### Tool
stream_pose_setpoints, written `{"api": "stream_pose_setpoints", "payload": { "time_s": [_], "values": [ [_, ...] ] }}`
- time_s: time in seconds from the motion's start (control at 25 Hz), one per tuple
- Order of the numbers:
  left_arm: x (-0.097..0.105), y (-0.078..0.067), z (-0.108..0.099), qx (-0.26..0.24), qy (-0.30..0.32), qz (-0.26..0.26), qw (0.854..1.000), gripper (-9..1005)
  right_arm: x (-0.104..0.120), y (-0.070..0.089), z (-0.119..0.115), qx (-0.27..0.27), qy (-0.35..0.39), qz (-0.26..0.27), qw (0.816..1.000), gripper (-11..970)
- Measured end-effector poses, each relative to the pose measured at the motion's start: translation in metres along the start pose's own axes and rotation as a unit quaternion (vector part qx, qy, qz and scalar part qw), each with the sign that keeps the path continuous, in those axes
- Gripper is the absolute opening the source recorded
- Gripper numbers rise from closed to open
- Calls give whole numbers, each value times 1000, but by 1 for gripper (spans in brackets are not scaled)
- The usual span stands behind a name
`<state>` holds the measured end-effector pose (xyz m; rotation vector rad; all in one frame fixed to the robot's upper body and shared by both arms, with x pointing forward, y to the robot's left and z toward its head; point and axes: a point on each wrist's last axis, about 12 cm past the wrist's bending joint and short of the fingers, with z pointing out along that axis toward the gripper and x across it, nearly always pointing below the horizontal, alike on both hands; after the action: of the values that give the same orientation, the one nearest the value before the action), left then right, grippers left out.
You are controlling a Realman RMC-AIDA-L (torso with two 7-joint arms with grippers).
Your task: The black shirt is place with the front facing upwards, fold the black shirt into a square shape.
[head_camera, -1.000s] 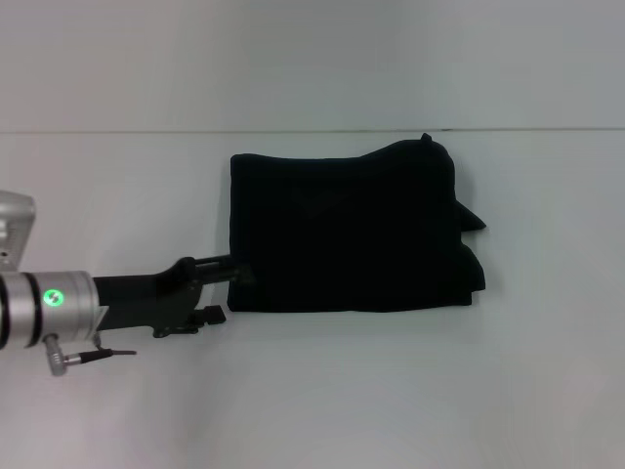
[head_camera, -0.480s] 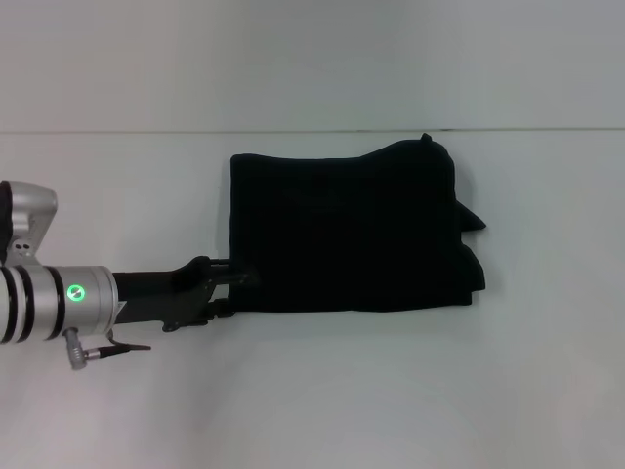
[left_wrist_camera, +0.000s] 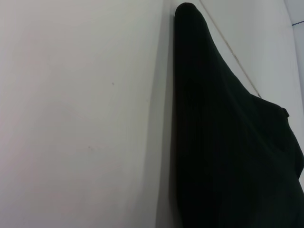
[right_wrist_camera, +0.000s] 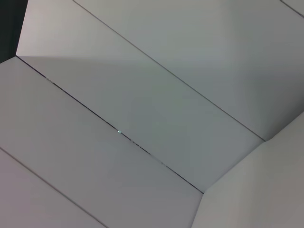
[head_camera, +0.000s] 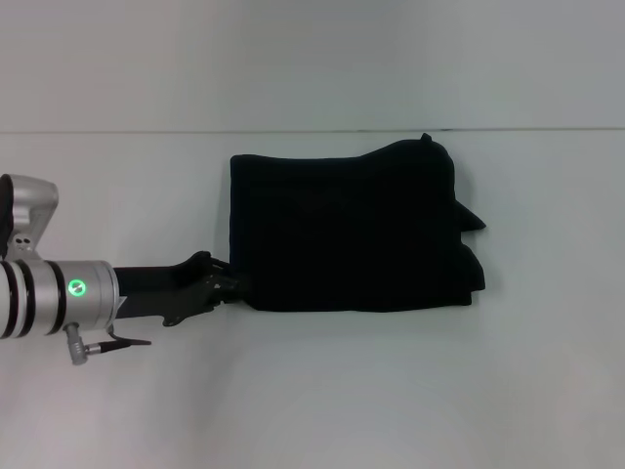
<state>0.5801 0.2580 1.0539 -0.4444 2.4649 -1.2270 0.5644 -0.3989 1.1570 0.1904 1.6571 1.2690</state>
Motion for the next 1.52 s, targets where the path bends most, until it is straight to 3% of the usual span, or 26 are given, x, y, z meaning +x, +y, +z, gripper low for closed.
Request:
{"api": "stream_pose_setpoints", "payload": {
  "time_s": [0.48,1.0,1.52],
  "values": [
    [3,5,-5,4,3,-4,1000,32,0,-1,2,-3,-1,7,1000,915],
    [17,37,-37,15,-23,-43,999,27,4,-5,4,7,-7,17,1000,915],
    [22,42,-48,30,-12,-33,999,35,8,-10,1,19,-10,25,999,914]
  ]
}}
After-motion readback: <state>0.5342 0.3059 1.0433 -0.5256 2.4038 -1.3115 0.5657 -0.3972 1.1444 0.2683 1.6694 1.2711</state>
